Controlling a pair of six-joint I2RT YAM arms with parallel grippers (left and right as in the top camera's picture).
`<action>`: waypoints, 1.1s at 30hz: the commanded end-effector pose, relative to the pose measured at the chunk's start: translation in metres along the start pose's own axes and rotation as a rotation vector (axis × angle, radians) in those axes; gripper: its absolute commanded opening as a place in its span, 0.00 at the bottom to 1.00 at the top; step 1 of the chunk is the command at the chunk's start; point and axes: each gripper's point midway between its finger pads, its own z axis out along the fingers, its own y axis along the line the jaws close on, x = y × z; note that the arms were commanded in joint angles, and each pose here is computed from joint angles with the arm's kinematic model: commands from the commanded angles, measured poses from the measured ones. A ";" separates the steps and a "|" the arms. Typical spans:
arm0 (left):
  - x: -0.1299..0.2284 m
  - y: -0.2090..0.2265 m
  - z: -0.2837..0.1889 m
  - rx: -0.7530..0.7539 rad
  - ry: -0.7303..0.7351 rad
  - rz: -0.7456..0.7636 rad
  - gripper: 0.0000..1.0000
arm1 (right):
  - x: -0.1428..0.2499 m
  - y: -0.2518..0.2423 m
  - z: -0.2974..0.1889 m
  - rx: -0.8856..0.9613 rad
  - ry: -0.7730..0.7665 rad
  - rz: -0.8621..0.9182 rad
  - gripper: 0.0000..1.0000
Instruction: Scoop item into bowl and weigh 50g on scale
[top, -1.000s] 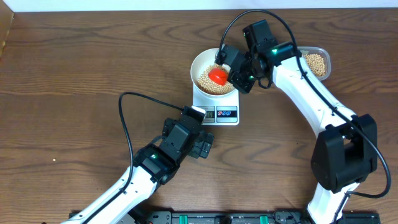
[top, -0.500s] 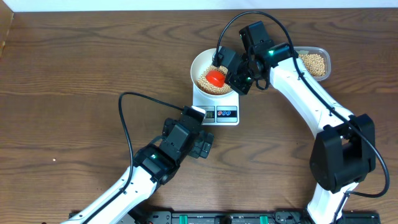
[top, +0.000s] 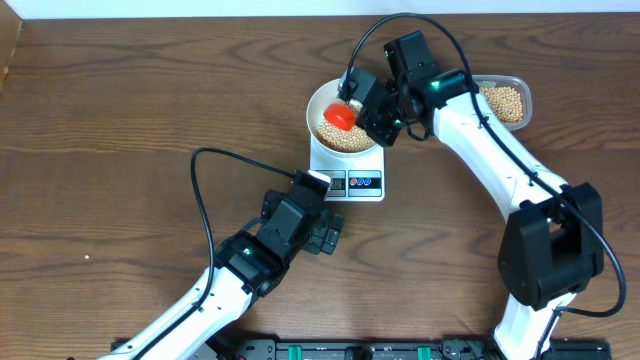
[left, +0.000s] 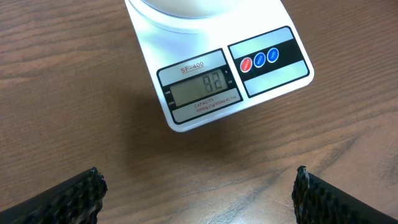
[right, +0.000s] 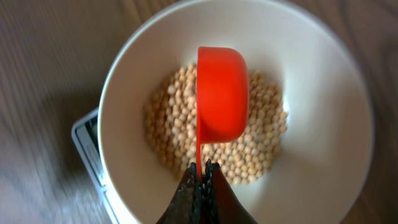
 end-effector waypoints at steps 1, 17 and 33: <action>0.002 0.000 0.000 -0.001 0.000 0.007 0.98 | -0.022 -0.007 -0.034 -0.021 -0.132 0.067 0.01; 0.002 0.000 0.000 -0.001 0.000 0.007 0.98 | -0.030 -0.047 -0.102 0.049 -0.292 0.204 0.01; 0.002 0.000 0.000 -0.001 0.000 0.007 0.98 | -0.036 -0.050 -0.107 0.011 -0.348 0.249 0.01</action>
